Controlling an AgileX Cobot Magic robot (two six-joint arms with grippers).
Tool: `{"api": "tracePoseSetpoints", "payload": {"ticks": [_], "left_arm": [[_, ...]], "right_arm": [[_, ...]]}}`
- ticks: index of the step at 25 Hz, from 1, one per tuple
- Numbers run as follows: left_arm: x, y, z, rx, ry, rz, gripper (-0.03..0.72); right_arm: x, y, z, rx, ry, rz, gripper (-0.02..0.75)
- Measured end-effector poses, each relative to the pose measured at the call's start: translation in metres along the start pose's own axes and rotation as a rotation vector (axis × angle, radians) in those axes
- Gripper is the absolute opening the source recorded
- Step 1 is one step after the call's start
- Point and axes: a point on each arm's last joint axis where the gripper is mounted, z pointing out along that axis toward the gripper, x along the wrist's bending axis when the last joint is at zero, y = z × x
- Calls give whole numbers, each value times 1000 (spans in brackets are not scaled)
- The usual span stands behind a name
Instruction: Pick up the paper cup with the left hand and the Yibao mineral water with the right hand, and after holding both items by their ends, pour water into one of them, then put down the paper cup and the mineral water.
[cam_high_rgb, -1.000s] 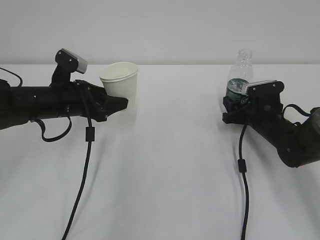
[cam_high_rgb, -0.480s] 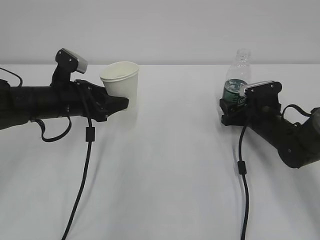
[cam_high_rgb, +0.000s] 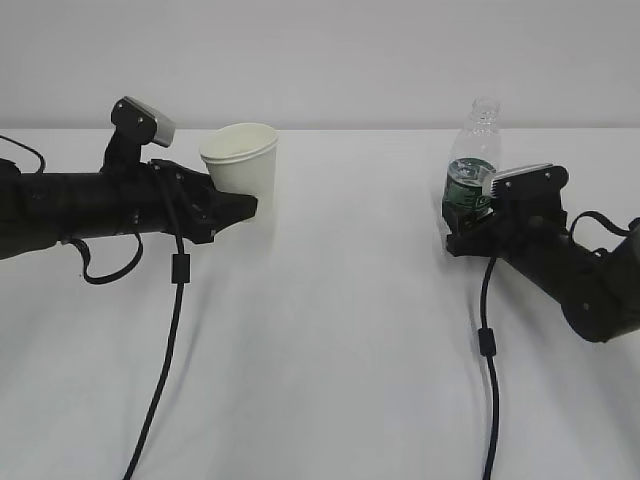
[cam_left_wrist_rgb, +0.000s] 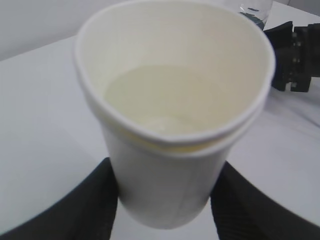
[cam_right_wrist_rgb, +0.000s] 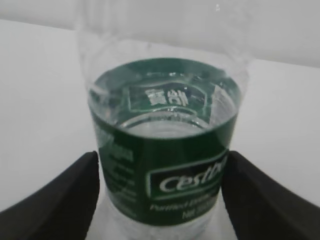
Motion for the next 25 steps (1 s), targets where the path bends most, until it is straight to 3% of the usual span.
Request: {"api": "tracePoseSetpoints", "payload": {"ticks": [5, 25], "left_arm": [[0, 0, 0, 0, 0, 0, 394], [0, -1, 0, 7, 4, 2, 394]], "right_arm": [[3, -2, -21, 7, -4, -18, 575], [3, 73, -86, -77, -24, -64, 575]]}}
